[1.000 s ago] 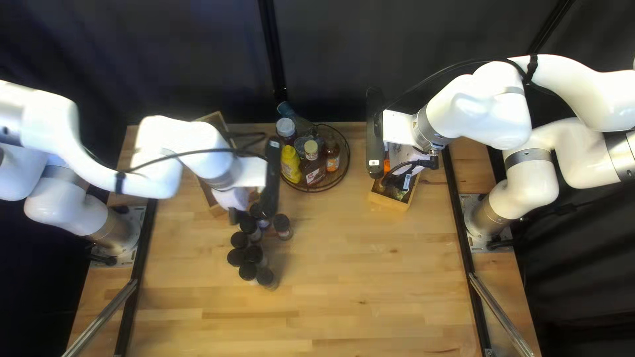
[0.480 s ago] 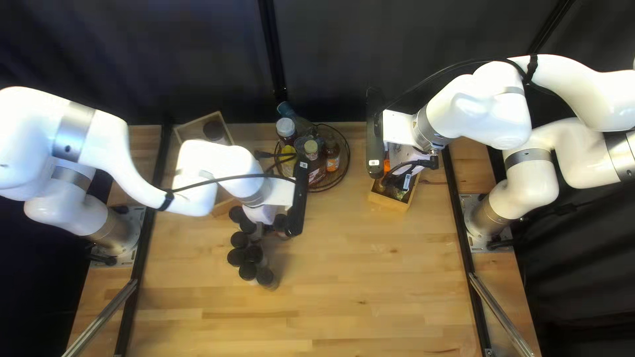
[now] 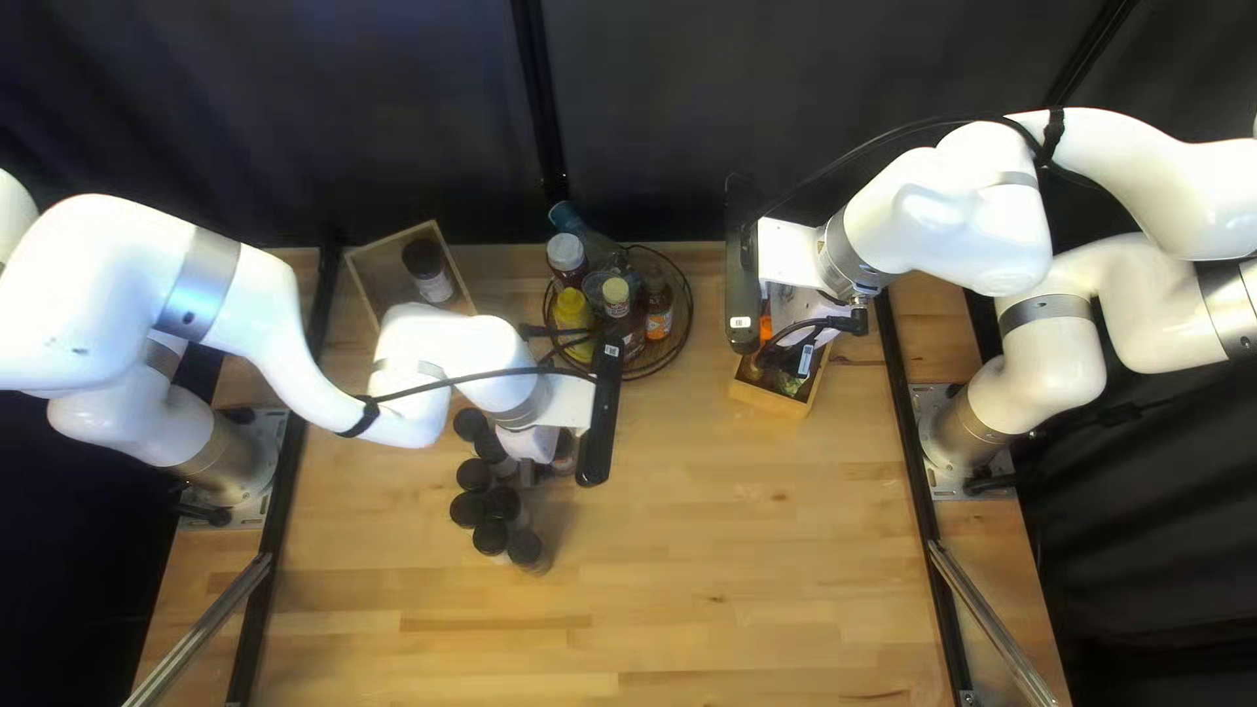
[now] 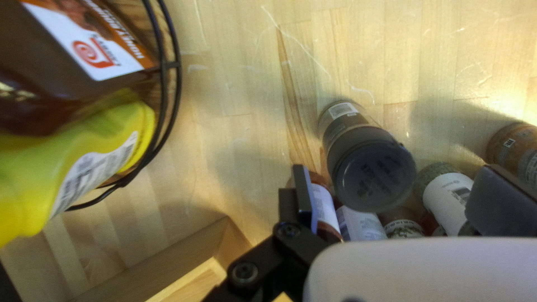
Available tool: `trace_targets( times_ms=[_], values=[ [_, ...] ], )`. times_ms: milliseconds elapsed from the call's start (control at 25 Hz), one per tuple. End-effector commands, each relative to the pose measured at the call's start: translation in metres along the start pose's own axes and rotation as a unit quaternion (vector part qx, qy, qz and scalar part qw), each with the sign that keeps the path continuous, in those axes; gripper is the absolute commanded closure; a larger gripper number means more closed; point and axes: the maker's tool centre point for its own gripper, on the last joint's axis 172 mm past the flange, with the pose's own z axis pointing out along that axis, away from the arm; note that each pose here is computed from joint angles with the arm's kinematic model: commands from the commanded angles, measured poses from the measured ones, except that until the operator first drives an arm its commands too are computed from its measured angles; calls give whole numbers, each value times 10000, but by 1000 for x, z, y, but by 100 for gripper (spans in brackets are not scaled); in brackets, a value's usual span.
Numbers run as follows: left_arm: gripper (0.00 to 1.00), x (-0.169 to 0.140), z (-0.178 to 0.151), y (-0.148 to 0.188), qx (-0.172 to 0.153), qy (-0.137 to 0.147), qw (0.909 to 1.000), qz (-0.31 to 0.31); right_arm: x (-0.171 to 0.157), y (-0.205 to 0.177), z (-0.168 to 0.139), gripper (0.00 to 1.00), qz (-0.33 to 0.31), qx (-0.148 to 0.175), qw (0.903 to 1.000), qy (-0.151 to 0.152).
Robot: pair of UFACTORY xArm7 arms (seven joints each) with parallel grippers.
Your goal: Separate condiments, baby food and spices and place it in 3 different racks/containers
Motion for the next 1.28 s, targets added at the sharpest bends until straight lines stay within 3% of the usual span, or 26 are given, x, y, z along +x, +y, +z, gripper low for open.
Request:
trace_targets(
  times_ms=[40,80,400,720,960,1280],
  values=[
    [96,1,-1,0,17,9,10000,-22,0,0,0,0,0,0,10000,0],
    [100,1,-3,0,23,14,10000,-21,0,0,0,0,0,0,10000,0],
    [100,12,-43,24,-80,-6,9999,78,0,0,0,0,0,0,10000,0],
    [100,8,-122,37,-44,-63,9995,294,0,0,0,0,0,0,10000,0],
    [100,-37,-186,15,155,5,9997,212,0,0,0,0,0,0,10000,0],
    [100,-116,-179,-63,378,25,9983,-444,0,0,0,0,0,0,10000,0]
  ],
)
